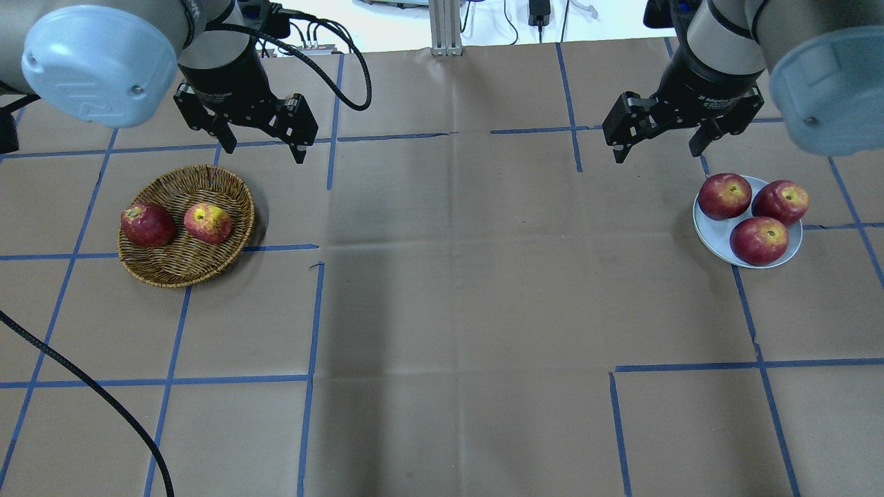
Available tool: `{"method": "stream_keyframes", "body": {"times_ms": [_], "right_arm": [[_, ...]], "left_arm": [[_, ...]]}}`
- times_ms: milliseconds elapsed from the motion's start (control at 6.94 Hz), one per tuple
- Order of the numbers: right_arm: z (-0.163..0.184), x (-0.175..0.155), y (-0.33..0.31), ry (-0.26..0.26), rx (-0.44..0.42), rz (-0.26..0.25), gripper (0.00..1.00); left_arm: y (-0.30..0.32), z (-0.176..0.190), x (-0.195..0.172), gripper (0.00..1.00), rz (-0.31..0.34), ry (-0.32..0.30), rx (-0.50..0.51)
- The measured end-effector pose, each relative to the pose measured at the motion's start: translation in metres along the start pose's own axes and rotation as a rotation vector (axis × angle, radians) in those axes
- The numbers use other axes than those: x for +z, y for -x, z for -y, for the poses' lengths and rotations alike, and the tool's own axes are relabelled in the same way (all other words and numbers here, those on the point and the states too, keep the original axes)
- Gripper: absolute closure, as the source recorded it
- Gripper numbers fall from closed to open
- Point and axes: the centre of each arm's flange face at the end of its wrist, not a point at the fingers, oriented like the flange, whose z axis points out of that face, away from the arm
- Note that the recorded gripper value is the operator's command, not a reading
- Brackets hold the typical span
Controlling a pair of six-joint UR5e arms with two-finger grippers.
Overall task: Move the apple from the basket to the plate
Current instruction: 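Lower the left gripper over the yellow-red apple in the wicker basket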
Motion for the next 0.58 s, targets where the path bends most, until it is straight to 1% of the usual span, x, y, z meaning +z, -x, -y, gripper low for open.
{"method": "stream_keyframes", "body": {"times_ms": [288, 577], "right_arm": [[0.000, 0.000, 0.000, 0.001, 0.001, 0.000, 0.00], [0.000, 0.001, 0.000, 0.002, 0.000, 0.000, 0.00]], "left_arm": [[0.016, 0.000, 0.003, 0.01, 0.008, 0.004, 0.049], [0.052, 0.000, 0.016, 0.02, 0.013, 0.021, 0.056]]}}
